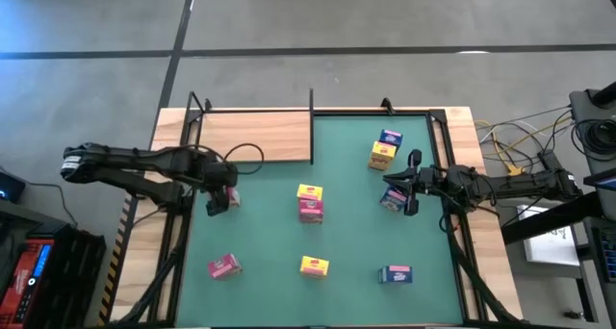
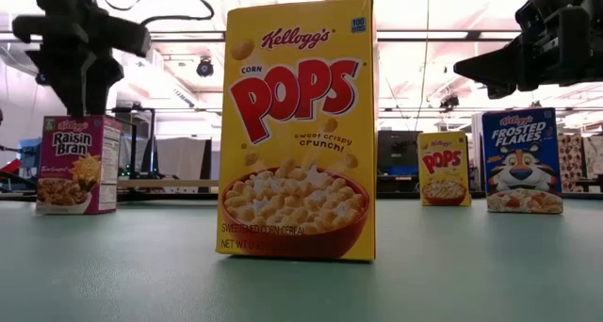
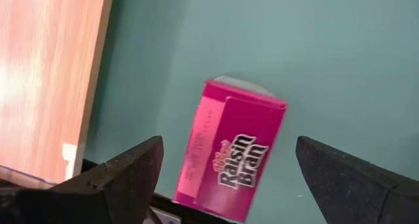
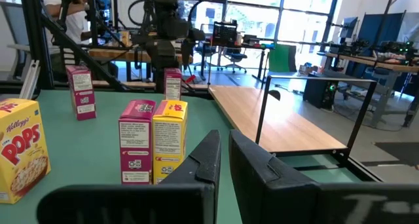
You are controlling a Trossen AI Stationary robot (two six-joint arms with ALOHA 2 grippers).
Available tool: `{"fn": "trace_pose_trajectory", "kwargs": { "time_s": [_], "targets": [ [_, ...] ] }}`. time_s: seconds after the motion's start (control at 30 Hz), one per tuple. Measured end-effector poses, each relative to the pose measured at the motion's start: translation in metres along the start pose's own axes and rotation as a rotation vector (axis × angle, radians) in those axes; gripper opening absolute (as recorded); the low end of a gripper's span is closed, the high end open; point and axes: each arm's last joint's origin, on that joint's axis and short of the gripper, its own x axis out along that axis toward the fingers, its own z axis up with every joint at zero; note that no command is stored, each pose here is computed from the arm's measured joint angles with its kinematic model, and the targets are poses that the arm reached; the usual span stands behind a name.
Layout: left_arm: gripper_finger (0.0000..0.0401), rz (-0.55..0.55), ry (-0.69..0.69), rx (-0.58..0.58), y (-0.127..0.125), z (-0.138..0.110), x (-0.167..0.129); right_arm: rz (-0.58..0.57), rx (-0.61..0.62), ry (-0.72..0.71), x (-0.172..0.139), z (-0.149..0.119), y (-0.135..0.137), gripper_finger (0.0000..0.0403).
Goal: Stack cereal on shelf
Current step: Put the top pink cereal box on the shelf
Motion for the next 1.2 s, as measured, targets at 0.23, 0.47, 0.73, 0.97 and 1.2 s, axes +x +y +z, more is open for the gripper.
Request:
{"fn": "trace_pose_trajectory", "kwargs": {
  "time_s": [0.23,0.47,0.73,0.97,1.2],
  "targets": [
    [0.0331,0.023,0.017,0.004,0.0,-0.003,0.009,0.0,0.0,0.001,0.0,0.0,0.0,0.0022],
    [0.0326,0.011,-0.02,-0.007,-0.002,-0.001,0.018,0.0,0.0,0.0,0.0,0.0,0.0,0.0022],
    [0.0277,0.009,-0.004,-0.012,-0.002,-0.004,0.024,0.0,0.0,0.0,0.0,0.0,0.0,0.0022],
    [0.0198,0.002,-0.02,-0.017,-0.003,-0.002,0.023,0.0,0.0,0.0,0.0,0.0,0.0,0.0022],
    [0.0118,0.003,-0.026,-0.033,-0.002,-0.002,0.023,0.0,0.0,0.0,0.0,0.0,0.0,0.0022]
  ]
}}
